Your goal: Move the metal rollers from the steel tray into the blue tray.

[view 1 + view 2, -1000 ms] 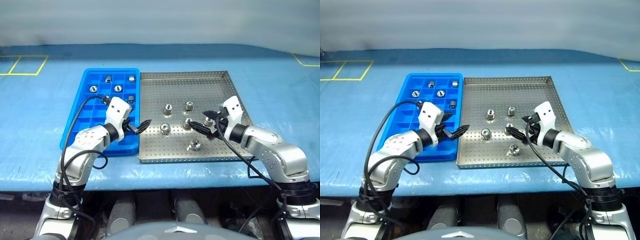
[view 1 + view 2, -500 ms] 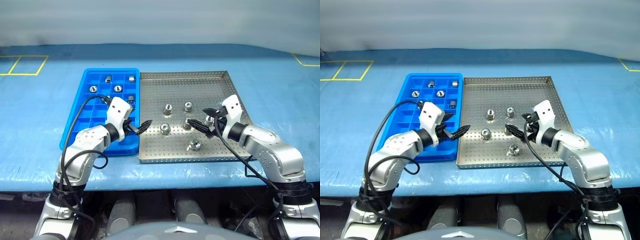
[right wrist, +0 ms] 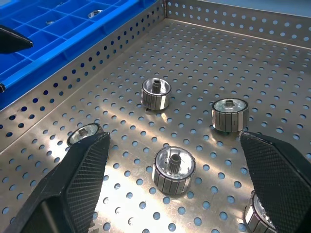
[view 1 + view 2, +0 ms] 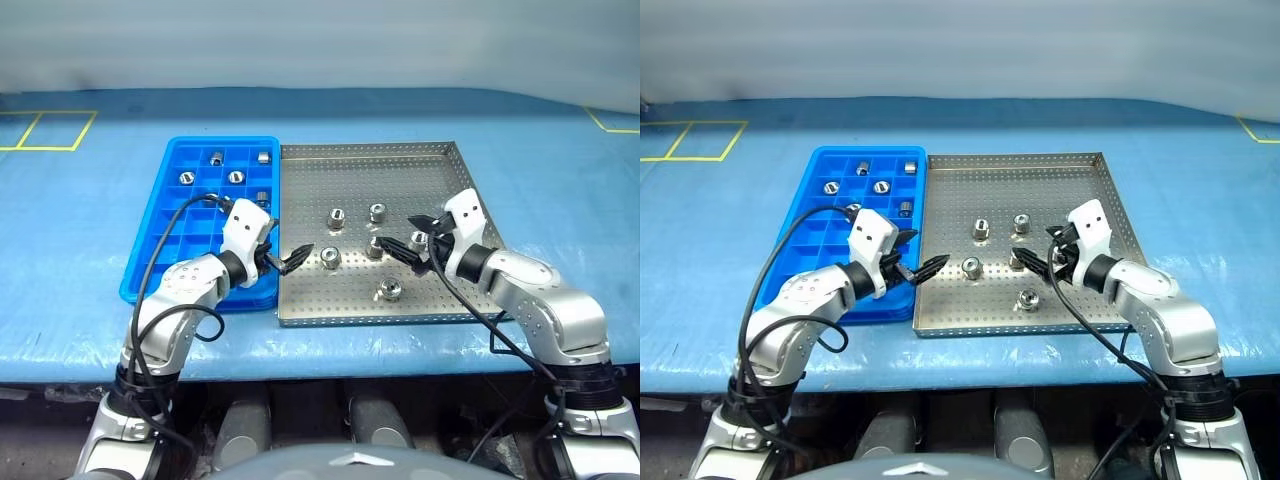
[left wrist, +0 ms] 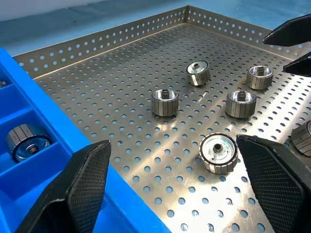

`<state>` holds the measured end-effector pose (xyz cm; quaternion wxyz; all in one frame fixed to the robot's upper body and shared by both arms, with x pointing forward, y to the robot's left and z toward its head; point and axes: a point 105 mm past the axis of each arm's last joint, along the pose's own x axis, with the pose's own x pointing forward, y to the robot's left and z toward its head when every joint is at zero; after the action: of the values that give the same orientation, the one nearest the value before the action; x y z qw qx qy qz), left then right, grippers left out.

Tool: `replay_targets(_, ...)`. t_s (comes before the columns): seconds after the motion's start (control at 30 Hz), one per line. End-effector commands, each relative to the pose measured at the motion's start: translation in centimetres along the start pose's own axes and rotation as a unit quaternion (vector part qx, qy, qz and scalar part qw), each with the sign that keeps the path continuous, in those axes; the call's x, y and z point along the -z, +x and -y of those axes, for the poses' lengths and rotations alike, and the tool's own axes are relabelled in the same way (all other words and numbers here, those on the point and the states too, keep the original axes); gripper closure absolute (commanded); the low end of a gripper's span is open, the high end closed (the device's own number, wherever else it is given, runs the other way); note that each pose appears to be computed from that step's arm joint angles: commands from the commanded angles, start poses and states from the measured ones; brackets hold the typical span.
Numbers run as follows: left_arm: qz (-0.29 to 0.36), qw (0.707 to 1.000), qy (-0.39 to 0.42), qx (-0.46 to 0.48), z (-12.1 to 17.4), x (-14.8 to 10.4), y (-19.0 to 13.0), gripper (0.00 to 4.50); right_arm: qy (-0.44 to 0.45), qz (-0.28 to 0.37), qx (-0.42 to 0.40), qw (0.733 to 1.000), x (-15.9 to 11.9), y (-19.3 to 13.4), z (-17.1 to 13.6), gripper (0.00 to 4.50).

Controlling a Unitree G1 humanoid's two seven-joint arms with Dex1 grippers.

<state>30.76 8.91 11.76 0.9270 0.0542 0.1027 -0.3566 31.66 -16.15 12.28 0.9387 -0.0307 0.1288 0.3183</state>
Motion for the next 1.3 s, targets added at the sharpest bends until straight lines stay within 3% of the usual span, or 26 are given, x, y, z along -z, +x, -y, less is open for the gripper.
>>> replay_targets(0.03, 0.027, 0.999, 0.015, 0.024, 1.3, -1.4, 0.5, 0.01, -0.018, 0.032, 0.008, 0.999, -1.7, -0.4, -0.2, 0.00)
replay_targets(0.23, 0.006, 0.999, 0.036, 0.037, 2.9, -0.8, 3.1, 0.01, -0.020, 0.040, 0.024, 0.999, -1.8, -0.9, -0.3, 0.00)
replay_targets(0.57, -0.093, 0.991, 0.083, 0.053, 5.1, 3.7, 7.4, 0.01, -0.010, 0.050, 0.030, 0.998, -1.5, -1.4, -1.0, 0.00)
replay_targets(0.9, -0.142, 0.987, 0.074, 0.016, 4.6, 5.4, 8.1, 0.01, 0.007, 0.062, 0.068, 0.996, -1.7, -1.8, 0.0, 0.00)
replay_targets(1.1, -0.137, 0.989, 0.057, 0.020, 4.9, 5.0, 8.2, 1.89, 0.009, 0.074, 0.093, 0.993, -2.3, -1.4, 0.6, 0.00)
replay_targets(1.23, -0.126, 0.991, 0.045, 0.014, 4.8, 4.4, 8.2, 1.89, 0.021, 0.080, 0.105, 0.991, -2.5, -1.4, 1.1, 0.00)
replay_targets(1.3, -0.087, 0.995, 0.035, 0.014, 4.7, 2.9, 8.2, 1.89, 0.020, 0.076, 0.106, 0.991, -2.3, -1.3, 1.1, 0.00)
